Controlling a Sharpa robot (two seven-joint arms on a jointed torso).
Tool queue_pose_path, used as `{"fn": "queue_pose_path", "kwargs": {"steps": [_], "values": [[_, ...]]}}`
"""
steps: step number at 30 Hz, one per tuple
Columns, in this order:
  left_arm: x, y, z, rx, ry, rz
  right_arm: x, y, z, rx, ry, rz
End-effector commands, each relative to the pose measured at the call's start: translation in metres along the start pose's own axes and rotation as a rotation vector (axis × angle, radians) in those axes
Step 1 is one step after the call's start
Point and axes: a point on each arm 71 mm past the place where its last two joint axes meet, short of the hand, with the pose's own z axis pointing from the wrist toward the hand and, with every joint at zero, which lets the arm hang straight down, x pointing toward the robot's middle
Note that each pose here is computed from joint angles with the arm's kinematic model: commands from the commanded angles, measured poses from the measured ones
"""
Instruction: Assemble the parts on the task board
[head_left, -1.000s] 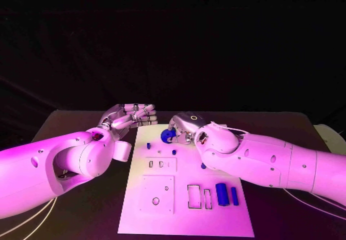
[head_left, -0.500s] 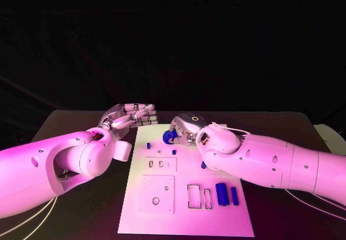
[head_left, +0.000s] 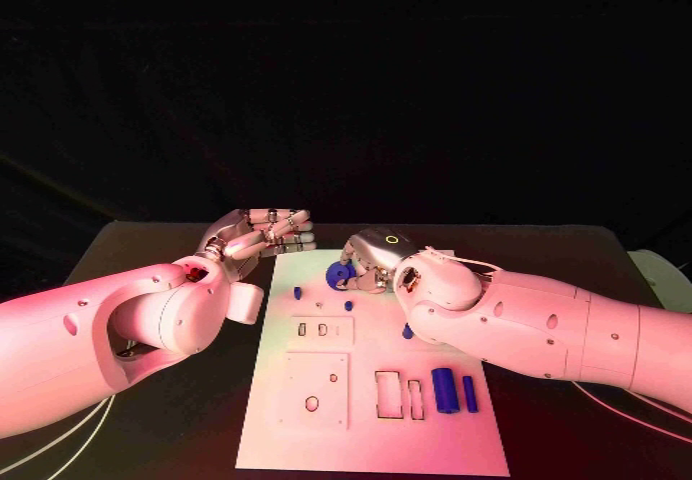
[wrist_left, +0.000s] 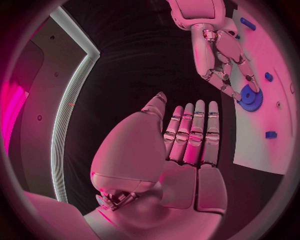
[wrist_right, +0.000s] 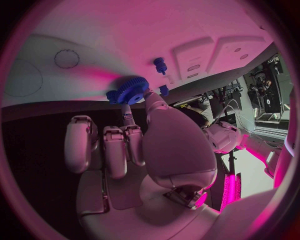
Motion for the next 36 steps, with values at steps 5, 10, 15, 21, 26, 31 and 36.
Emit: {"fn": "queue_pose_path", "kwargs": {"steps": [5,10,15,21,26,31,36], "values": [[0.0018,-0.0011,0.0003,0.003,0.017,-0.007,0.004,-0.001,0.000,0.002,0.047,0.004],[0.0017,-0.0009,0.0004,0.002,0.016,-0.007,0.005,-0.002,0.000,0.008,0.067,0.008],[0.0017,-0.0008,0.0006,0.001,0.016,-0.006,0.007,-0.004,0.001,0.018,0.082,0.006],[0.0018,-0.0007,0.0007,0.001,0.016,-0.006,0.009,-0.007,0.003,0.031,0.102,0.002],[0.0016,-0.0007,0.0006,0.000,0.015,-0.006,0.010,-0.008,0.004,0.037,0.114,0.001],[0.0013,-0.0008,0.0006,0.000,0.014,-0.006,0.007,-0.009,0.000,0.032,0.079,0.015],[0.0007,-0.0008,0.0004,0.000,0.013,-0.005,-0.001,-0.012,-0.009,0.018,0.002,0.046]]}}
